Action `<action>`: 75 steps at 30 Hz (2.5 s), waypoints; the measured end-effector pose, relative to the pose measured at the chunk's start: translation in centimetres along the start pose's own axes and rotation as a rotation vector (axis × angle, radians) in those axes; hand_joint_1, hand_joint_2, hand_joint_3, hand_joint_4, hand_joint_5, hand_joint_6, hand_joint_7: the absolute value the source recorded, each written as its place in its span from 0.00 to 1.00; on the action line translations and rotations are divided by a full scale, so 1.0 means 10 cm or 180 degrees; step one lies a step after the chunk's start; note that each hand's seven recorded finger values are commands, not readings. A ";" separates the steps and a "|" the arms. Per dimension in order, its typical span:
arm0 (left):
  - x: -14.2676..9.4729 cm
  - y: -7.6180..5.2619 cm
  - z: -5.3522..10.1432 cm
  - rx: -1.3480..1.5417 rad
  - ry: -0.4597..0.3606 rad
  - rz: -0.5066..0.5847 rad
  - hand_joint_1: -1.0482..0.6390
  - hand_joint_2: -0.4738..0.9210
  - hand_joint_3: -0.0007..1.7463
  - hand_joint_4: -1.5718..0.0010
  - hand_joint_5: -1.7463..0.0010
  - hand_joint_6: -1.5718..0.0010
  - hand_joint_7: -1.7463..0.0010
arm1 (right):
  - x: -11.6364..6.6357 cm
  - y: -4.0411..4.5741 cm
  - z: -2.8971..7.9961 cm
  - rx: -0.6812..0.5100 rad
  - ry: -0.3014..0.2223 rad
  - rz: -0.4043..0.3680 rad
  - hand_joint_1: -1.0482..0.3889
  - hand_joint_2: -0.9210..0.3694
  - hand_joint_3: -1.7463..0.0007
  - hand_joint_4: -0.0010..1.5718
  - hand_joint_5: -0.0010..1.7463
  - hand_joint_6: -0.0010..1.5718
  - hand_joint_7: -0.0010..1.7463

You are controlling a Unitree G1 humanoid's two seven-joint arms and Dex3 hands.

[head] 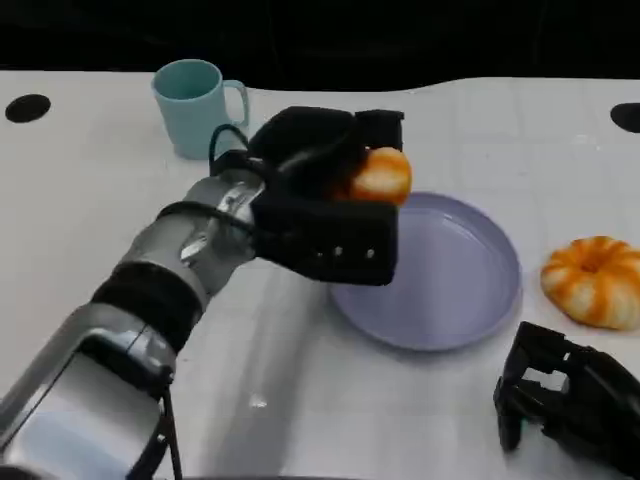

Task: Grasp the bread from the table and place it into the plate.

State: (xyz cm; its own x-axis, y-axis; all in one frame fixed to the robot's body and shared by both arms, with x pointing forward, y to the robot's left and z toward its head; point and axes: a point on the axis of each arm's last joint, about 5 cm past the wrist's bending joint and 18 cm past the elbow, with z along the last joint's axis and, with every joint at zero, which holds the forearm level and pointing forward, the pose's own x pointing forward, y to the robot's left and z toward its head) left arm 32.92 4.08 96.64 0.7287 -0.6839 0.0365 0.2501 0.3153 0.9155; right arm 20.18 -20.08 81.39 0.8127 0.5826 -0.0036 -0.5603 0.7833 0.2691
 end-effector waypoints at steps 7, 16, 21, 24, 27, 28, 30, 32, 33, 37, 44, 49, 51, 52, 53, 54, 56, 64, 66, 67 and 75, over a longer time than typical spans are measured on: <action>0.12 0.00 0.14 0.0092 -0.0005 -0.0254 0.50 0.70 0.61 0.45 0.00 0.55 0.00 | -0.01 0.023 0.00 -0.0028 0.0002 -0.0001 0.32 0.00 0.87 0.46 1.00 0.39 0.95; 0.18 -0.12 0.23 0.0099 0.0157 -0.0704 0.46 0.81 0.47 0.53 0.00 0.58 0.21 | 0.00 0.069 0.00 -0.0021 0.0016 0.0030 0.33 0.00 0.86 0.46 1.00 0.38 0.96; 0.19 -0.19 0.25 0.0103 0.0171 -0.0794 0.43 0.90 0.37 0.45 0.00 0.56 0.02 | -0.01 0.078 0.00 -0.0028 0.0010 0.0006 0.32 0.00 0.87 0.46 1.00 0.38 0.96; 0.19 -0.23 0.26 0.0129 0.0168 -0.0777 0.45 0.85 0.44 0.42 0.00 0.54 0.00 | -0.01 0.086 -0.01 -0.0013 0.0009 0.0004 0.31 0.00 0.87 0.46 1.00 0.39 0.96; 0.18 -0.26 0.25 0.0191 0.0152 -0.0831 0.39 0.91 0.22 0.55 0.13 0.50 0.57 | -0.01 0.090 -0.01 -0.0010 0.0012 -0.0009 0.31 0.00 0.87 0.46 1.00 0.38 0.95; 0.18 -0.26 0.24 0.0191 0.0156 -0.0856 0.36 0.96 0.17 0.63 0.26 0.55 0.71 | -0.01 0.091 -0.01 -0.0011 0.0012 -0.0011 0.31 0.00 0.87 0.46 1.00 0.38 0.95; 0.17 -0.27 0.23 0.0182 0.0174 -0.0967 0.26 0.99 0.15 0.79 0.52 0.67 0.88 | -0.01 0.094 -0.01 -0.0012 0.0012 -0.0013 0.31 0.00 0.87 0.46 1.00 0.38 0.95; 0.17 -0.28 0.22 0.0189 0.0205 -0.1100 0.20 1.00 0.16 0.86 0.61 0.72 0.93 | -0.01 0.094 -0.01 -0.0011 0.0015 -0.0016 0.31 0.00 0.87 0.46 1.00 0.38 0.95; 0.16 -0.28 0.22 0.0202 0.0216 -0.1153 0.14 1.00 0.18 0.92 0.64 0.77 0.95 | -0.01 0.094 0.00 -0.0011 0.0016 -0.0018 0.32 0.00 0.87 0.46 1.00 0.39 0.95; 0.16 -0.28 0.21 0.0292 0.0231 -0.1262 0.02 1.00 0.28 0.99 0.73 0.86 0.99 | -0.01 0.094 0.00 -0.0012 0.0016 -0.0018 0.32 0.00 0.87 0.46 1.00 0.39 0.95; 0.14 -0.26 0.18 0.0393 0.0226 -0.1391 0.00 1.00 0.37 1.00 0.89 0.92 0.99 | -0.01 0.093 -0.01 -0.0008 0.0015 -0.0017 0.31 0.00 0.88 0.46 1.00 0.40 0.94; 0.14 -0.22 0.17 0.0448 0.0212 -0.1395 0.00 1.00 0.39 1.00 0.98 0.96 0.99 | -0.01 0.093 0.00 -0.0009 0.0018 -0.0018 0.31 0.00 0.87 0.46 1.00 0.40 0.94; 0.14 -0.20 0.17 0.0459 0.0197 -0.1404 0.00 1.00 0.39 1.00 0.99 0.97 0.99 | -0.01 0.093 0.00 -0.0010 0.0019 -0.0020 0.31 0.00 0.87 0.46 1.00 0.40 0.94; 0.14 -0.19 0.16 0.0467 0.0183 -0.1404 0.00 1.00 0.39 1.00 0.99 0.98 0.99 | -0.01 0.093 0.00 -0.0011 0.0019 -0.0020 0.31 0.00 0.87 0.46 1.00 0.40 0.94; 0.14 -0.16 0.16 0.0469 0.0167 -0.1397 0.00 1.00 0.39 1.00 0.99 0.98 0.99 | -0.01 0.093 0.00 -0.0012 0.0018 -0.0020 0.31 0.00 0.87 0.46 1.00 0.40 0.94; 0.14 -0.14 0.15 0.0469 0.0156 -0.1379 0.00 1.00 0.39 1.00 0.99 0.98 0.99 | -0.01 0.093 0.00 -0.0012 0.0018 -0.0021 0.31 0.00 0.87 0.46 1.00 0.40 0.94; 0.13 -0.11 0.14 0.0478 0.0159 -0.1346 0.00 1.00 0.39 1.00 0.99 0.98 0.99 | -0.01 0.092 -0.01 -0.0013 0.0018 -0.0021 0.31 0.00 0.87 0.46 1.00 0.40 0.94; -0.08 0.04 -0.07 -0.0391 -0.0257 -0.0786 0.00 1.00 0.36 0.95 0.98 0.97 0.99 | -0.01 0.073 0.00 -0.0016 0.0032 -0.0022 0.31 0.00 0.87 0.44 1.00 0.39 0.95; -0.19 0.01 -0.18 -0.0768 -0.0316 -0.0627 0.02 1.00 0.32 0.88 0.94 0.90 0.96 | 0.00 0.065 0.01 -0.0012 0.0037 -0.0022 0.31 0.00 0.88 0.44 1.00 0.38 0.95; -0.25 -0.02 -0.22 -0.0948 -0.0337 -0.0559 0.05 1.00 0.30 0.84 0.91 0.86 0.94 | -0.01 0.059 0.01 -0.0013 0.0041 -0.0027 0.31 0.00 0.88 0.44 1.00 0.38 0.95; -0.58 -0.31 -0.38 -0.2679 -0.0677 0.0261 0.16 1.00 0.24 0.71 0.49 0.63 0.93 | 0.00 0.010 -0.02 0.0091 -0.0032 0.0072 0.30 0.00 0.88 0.46 1.00 0.39 0.94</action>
State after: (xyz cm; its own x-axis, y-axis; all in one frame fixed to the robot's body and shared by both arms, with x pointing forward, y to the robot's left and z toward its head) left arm 30.34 9.53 92.03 0.6516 -0.7195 0.2402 0.6512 0.6930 0.3093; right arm 20.08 -19.97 81.23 0.8015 0.5978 0.0125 -0.5740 0.7634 0.2964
